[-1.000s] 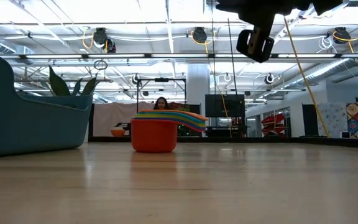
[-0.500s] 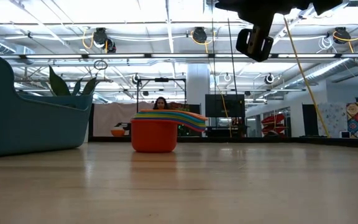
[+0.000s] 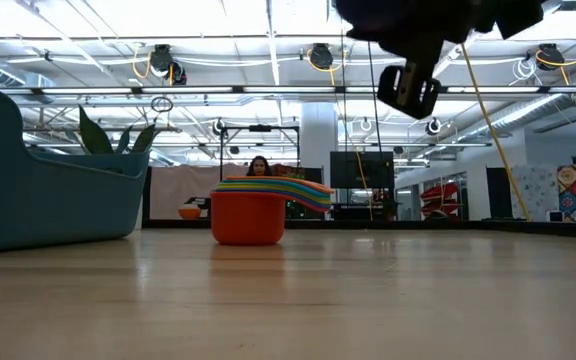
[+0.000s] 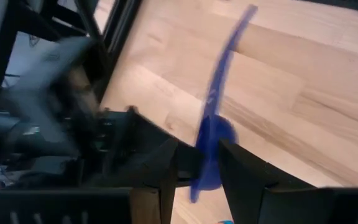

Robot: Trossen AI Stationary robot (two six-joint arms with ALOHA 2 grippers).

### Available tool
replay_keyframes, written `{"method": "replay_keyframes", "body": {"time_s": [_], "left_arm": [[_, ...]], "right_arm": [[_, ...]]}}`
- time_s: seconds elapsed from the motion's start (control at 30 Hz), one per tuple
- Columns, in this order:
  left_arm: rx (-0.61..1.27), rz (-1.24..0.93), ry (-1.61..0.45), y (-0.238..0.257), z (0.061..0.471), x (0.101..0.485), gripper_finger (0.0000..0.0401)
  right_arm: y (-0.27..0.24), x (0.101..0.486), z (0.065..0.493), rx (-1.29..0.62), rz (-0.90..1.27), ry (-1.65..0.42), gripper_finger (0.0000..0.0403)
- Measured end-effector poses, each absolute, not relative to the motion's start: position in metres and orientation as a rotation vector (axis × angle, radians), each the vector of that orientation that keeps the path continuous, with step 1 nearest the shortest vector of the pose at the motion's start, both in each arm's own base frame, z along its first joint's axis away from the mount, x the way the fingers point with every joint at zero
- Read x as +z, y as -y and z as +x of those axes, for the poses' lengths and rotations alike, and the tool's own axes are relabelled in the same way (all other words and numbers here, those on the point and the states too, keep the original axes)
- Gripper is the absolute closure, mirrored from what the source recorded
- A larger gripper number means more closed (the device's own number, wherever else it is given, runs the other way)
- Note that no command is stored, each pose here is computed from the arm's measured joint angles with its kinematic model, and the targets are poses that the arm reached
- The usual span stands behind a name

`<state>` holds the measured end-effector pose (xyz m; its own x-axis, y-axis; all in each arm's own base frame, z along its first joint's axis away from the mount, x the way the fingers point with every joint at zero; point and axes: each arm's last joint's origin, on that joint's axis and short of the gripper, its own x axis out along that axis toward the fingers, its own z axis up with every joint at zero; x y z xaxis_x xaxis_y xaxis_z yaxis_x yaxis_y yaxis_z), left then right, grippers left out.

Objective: Nest measuring cups in basket
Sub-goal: Stack the dark blue measuring cup on top of the orange measuring cup

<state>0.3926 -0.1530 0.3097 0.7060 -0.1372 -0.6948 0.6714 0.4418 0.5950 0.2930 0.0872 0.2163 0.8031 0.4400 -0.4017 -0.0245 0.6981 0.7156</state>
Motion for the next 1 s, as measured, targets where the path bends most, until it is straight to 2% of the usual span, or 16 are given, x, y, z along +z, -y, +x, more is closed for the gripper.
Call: {"method": "replay_keyframes", "body": {"time_s": [0.33, 0.6, 1.0], "left_arm": [[-0.539, 0.990, -0.648, 0.150, 0.391, 0.309, 0.0286], [-0.545, 0.963, -0.713, 0.144, 0.397, 0.297, 0.0286], [-0.567, 0.951, -0.713, 0.151, 0.393, 0.296, 0.0286]], "right_arm": [[-0.090, 0.211, 0.296, 0.327, 0.781, -0.617, 0.0403], [-0.094, 0.224, 0.302, 0.359, 0.708, -0.626, 0.0403], [-0.087, 0.220, 0.302, 0.306, 0.651, -0.677, 0.0403]]}}
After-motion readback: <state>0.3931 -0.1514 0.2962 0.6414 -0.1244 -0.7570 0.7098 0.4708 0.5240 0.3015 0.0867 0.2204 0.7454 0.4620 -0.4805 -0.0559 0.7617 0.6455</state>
